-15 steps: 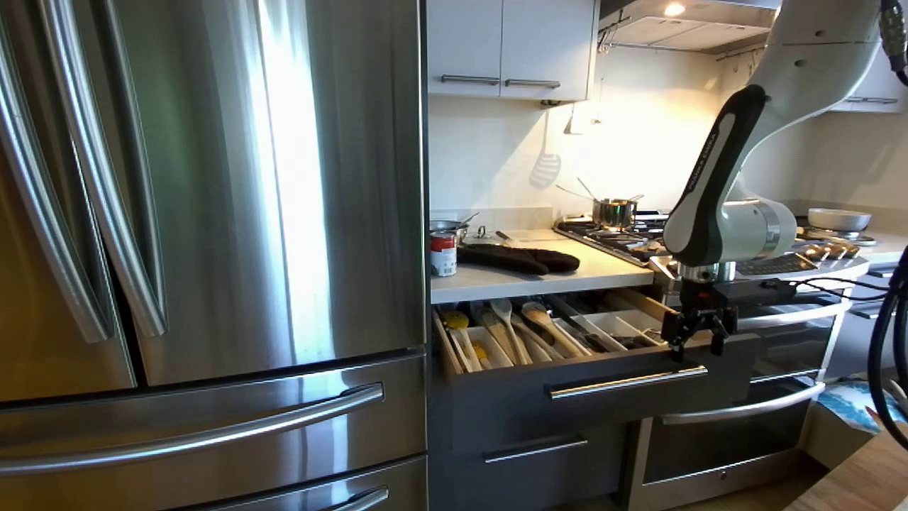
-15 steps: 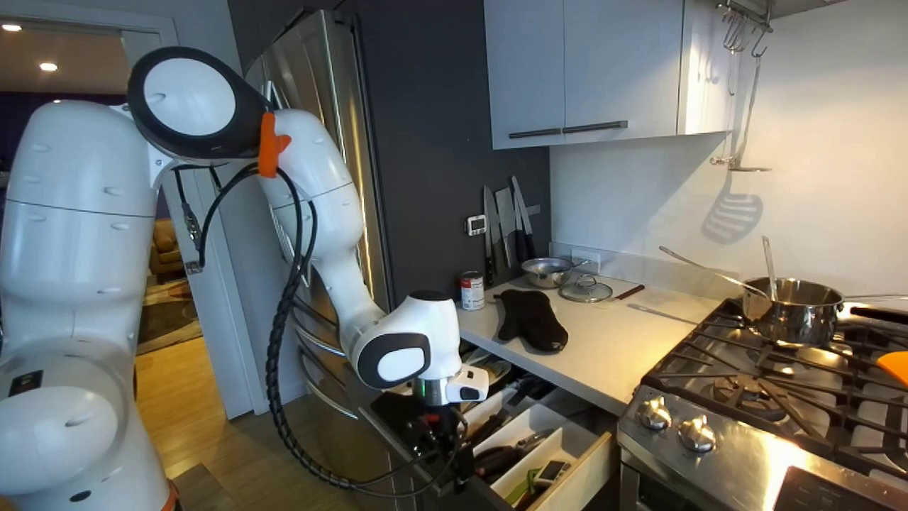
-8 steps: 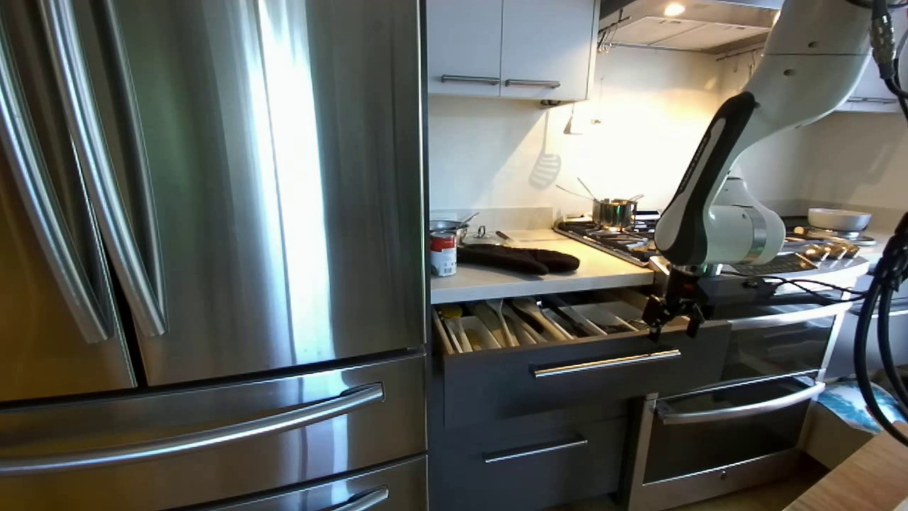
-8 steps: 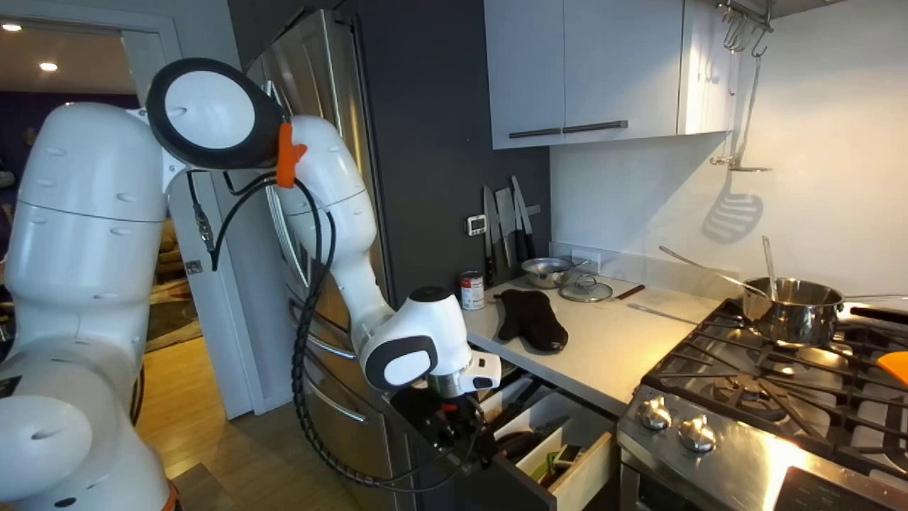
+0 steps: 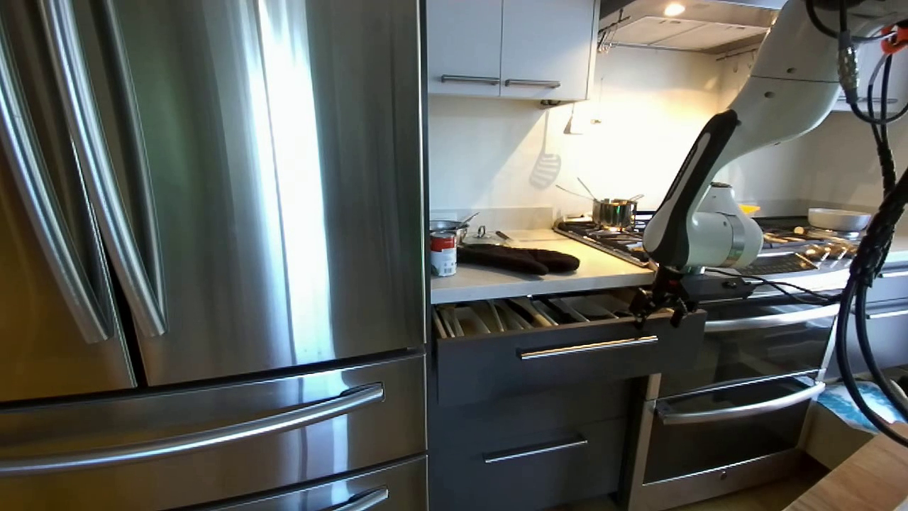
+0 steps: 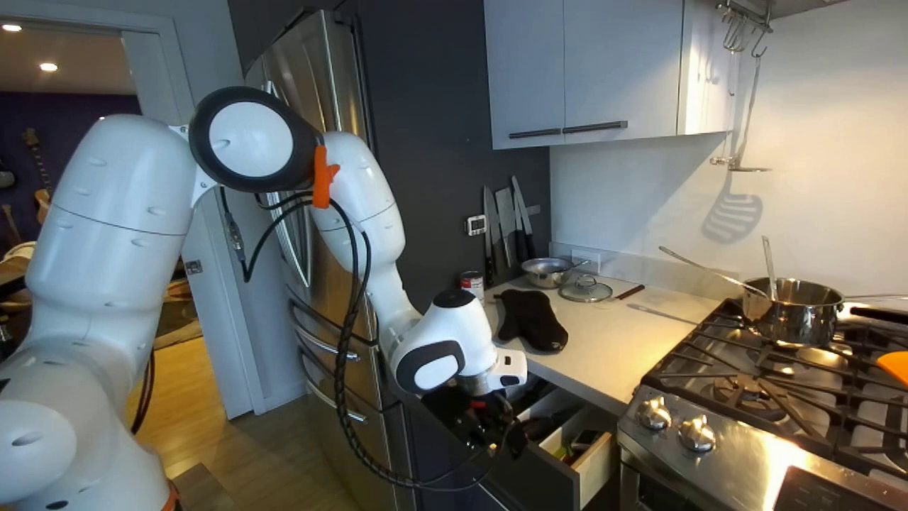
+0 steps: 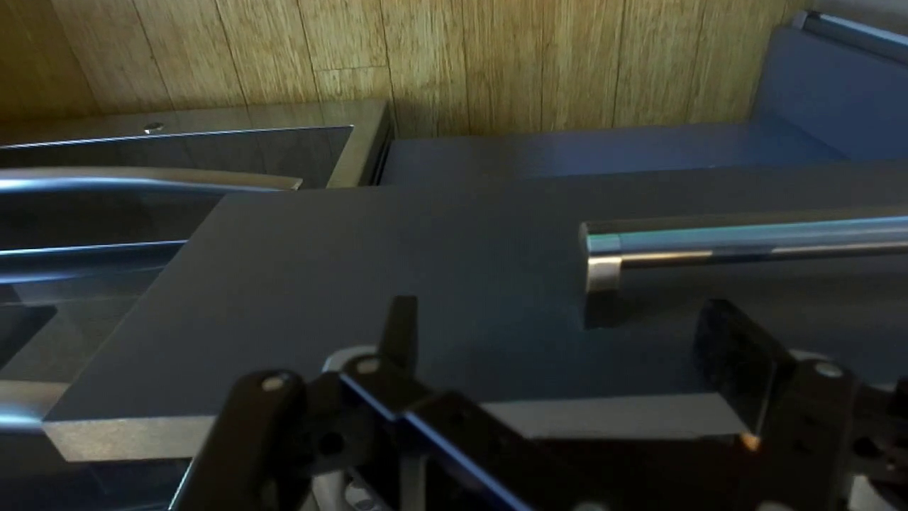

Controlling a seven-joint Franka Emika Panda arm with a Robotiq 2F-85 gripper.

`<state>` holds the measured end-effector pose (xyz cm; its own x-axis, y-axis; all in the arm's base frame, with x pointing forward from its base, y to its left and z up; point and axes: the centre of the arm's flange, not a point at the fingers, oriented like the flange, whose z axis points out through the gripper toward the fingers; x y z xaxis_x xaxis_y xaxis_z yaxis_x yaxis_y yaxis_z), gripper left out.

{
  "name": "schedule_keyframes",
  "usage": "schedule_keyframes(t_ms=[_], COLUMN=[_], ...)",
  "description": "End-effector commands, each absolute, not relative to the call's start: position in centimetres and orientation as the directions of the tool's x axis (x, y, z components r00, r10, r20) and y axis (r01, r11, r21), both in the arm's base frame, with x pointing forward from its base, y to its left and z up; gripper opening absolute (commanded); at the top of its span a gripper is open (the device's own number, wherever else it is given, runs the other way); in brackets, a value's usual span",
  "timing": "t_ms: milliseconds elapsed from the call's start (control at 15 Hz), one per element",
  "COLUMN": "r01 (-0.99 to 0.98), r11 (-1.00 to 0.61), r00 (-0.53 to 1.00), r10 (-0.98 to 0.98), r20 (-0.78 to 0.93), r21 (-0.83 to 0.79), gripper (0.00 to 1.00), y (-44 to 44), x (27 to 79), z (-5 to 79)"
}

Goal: Close the topmost drawer on the left

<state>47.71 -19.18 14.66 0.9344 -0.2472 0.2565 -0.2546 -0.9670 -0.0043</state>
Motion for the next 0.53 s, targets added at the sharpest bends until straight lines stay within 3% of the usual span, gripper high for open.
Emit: schedule_keyframes(t_ms=[0,467], r01=[-0.289,-0.334], r11=[-0.957,-0.942], r00=[0.908,0.856], r10=[-0.277,-0.291], r20=[0.314,0.427], r21=[-0.008,0.027], gripper=[1.0,1.0], y=[-21.1,-22.0], x=[49.5,51.1], z=[13.1,12.6])
